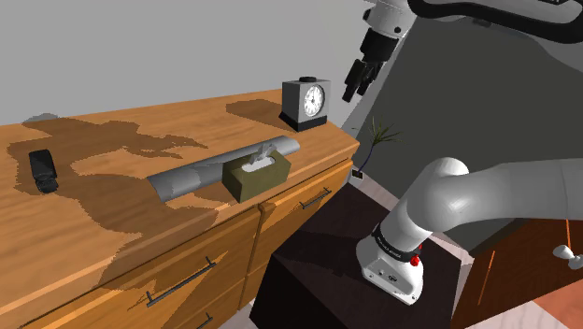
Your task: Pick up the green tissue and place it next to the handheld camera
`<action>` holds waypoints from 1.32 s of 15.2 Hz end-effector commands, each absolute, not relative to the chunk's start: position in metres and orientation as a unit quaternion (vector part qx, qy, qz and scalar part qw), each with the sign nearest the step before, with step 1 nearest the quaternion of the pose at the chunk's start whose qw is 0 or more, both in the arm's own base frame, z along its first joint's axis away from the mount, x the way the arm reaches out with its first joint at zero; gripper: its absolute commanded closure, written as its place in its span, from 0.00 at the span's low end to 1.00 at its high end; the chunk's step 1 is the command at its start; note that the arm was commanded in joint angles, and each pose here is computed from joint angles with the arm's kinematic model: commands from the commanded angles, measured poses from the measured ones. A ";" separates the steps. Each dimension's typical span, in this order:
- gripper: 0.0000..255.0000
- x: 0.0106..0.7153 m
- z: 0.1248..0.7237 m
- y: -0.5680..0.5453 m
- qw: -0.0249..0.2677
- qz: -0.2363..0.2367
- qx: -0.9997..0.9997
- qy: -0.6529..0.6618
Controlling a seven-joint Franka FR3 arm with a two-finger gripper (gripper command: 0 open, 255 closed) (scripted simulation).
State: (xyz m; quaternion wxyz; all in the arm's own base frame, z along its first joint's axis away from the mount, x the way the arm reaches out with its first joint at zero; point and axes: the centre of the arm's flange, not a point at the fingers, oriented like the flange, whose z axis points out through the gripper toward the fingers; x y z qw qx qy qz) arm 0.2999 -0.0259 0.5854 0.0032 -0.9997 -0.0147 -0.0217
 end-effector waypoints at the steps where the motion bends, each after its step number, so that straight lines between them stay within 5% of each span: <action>1: 0.00 0.300 0.585 -0.026 0.003 -0.022 -1.000 -0.015; 20: 0.00 0.322 0.441 0.146 0.124 -0.122 -0.946 0.275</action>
